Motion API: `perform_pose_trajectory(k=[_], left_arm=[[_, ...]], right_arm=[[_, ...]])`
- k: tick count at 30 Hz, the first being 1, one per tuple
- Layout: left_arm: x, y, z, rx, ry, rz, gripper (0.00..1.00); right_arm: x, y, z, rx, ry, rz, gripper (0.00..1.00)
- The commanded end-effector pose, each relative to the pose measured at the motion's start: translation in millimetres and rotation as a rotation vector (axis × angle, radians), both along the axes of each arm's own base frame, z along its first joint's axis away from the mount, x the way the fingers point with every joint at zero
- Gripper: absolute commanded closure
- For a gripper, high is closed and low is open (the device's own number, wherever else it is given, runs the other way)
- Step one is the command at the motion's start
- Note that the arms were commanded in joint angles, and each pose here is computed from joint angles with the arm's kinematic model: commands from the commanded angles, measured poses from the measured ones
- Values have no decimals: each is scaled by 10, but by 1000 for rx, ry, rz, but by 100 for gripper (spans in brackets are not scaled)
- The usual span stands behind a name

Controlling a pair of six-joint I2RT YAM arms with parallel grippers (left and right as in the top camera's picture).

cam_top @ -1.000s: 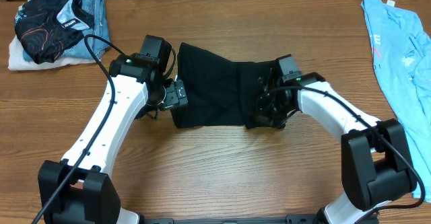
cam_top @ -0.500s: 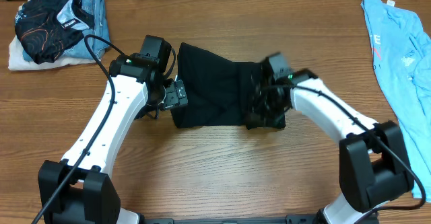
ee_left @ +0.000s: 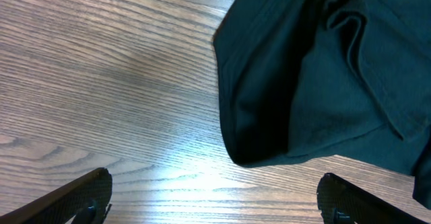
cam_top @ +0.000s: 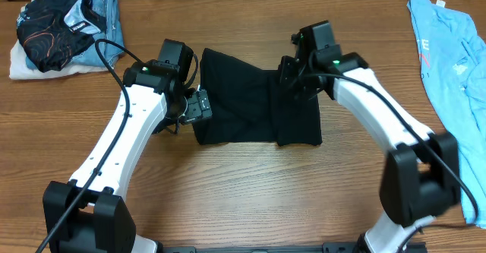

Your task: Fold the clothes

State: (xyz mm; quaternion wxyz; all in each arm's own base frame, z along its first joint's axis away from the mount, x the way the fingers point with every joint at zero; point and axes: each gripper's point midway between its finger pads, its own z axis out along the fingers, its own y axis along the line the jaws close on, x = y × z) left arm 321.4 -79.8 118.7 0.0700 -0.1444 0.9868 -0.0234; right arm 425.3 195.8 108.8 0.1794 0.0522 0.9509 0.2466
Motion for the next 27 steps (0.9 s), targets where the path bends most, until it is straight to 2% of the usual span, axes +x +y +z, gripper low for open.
perform_pose_trajectory(k=[1,10,16,21,27], left_arm=[[-24,-43,-6,-7,4,-30,0],[-16,-39,-5,-4,0,-31,0],[-15,-39,-6,-4,0,-32,0],[-15,-38,-8,-3,1,-32,0],[-16,-39,-27,-2,7,-32,0]], right_arm=[[114,27,-243,38,29,6,87],[373,-189,-864,82,82,-42,87],[567,-450,-894,85,41,-100,87],[708,-546,-500,151,-8,-81,88],[729,-726,427,172,-85,-85,83]])
